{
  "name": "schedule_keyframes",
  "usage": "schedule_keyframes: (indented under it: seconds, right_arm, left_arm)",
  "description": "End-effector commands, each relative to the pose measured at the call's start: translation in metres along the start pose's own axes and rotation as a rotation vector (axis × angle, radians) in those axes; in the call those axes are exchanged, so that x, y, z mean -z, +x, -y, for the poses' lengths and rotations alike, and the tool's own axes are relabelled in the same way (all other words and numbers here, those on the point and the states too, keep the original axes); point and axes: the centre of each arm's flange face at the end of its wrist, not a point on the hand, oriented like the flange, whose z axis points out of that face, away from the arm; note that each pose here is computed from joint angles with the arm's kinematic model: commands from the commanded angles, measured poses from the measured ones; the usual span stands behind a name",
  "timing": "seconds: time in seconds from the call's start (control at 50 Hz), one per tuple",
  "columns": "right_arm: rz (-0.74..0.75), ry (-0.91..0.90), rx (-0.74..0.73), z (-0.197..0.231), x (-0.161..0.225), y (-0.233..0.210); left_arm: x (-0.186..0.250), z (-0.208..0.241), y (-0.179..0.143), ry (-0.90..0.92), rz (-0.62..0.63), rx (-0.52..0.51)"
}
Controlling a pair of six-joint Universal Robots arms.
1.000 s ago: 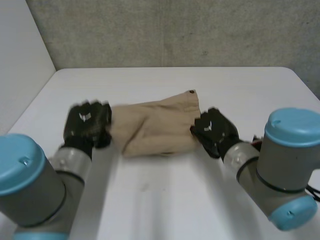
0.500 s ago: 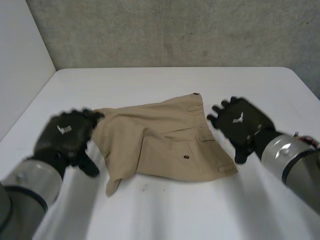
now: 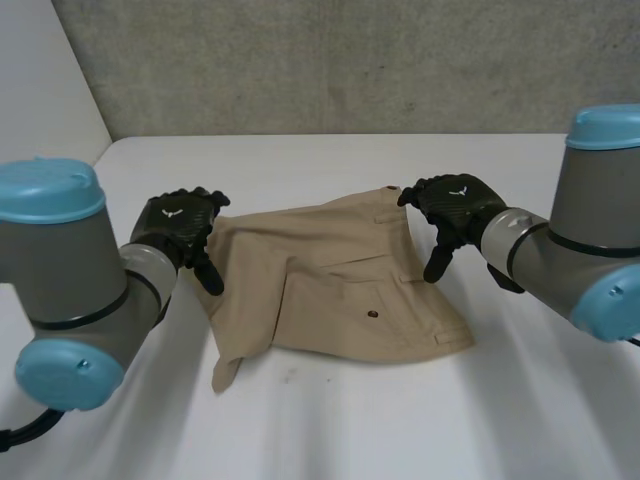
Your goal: Fold the shorts.
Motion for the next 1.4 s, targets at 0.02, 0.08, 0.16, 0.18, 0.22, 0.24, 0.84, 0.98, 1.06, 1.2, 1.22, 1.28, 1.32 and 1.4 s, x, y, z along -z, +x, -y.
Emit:
schedule_keyframes:
  seconds: [0.02,0.08,0.16,0.18,0.22,0.24,0.84,0.98,1.06,1.2,1.22,1.28,1.32,1.4]
  right_arm:
    - [-0.027,0.016,-0.047,-0.003,-0.029,0.004]
    - [-0.023,0.014,-0.046,-0.007,-0.037,0.003]
    - [-0.005,-0.018,-0.041,-0.020,-0.049,-0.003]
    - [0.008,-0.027,-0.040,-0.023,-0.052,-0.008]
    - [0.019,-0.034,-0.036,-0.024,-0.054,-0.013]
    - [0.022,-0.043,-0.036,-0.027,-0.055,-0.015]
    - [0.058,-0.003,-0.013,0.025,-0.015,-0.017]
    - [0.069,-0.024,-0.012,0.019,-0.015,-0.020]
    - [0.077,-0.031,-0.022,0.016,-0.015,-0.022]
    - [0.114,-0.019,-0.052,0.008,-0.022,-0.042]
    - [0.122,-0.012,-0.062,0.007,-0.023,-0.047]
    - [0.136,0.016,-0.118,0.006,-0.029,-0.056]
    - [0.138,0.029,-0.144,0.004,-0.033,-0.058]
    - [0.177,0.056,-0.167,-0.003,-0.047,-0.080]
  left_arm:
    - [-0.021,-0.016,-0.002,-0.048,0.006,-0.002]
    - [-0.027,-0.023,0.001,-0.065,-0.014,-0.004]
    - [-0.036,-0.032,0.006,-0.079,-0.051,-0.007]
    - [-0.040,-0.036,0.007,-0.086,-0.060,-0.007]
    - [-0.042,-0.036,0.008,-0.086,-0.060,-0.009]
    - [-0.045,-0.038,0.009,-0.086,-0.063,-0.009]
    - [0.016,0.074,-0.001,0.271,-0.138,-0.016]
    - [0.009,0.048,0.000,0.175,-0.154,-0.061]
    - [0.013,0.042,0.004,0.151,-0.163,-0.091]
    - [0.030,0.065,0.003,0.226,-0.159,-0.089]
    - [0.031,0.066,0.002,0.230,-0.159,-0.089]
    - [0.035,0.069,0.003,0.240,-0.162,-0.088]
    - [0.039,0.069,0.007,0.237,-0.173,-0.088]
    - [0.043,0.066,0.011,0.233,-0.186,-0.091]
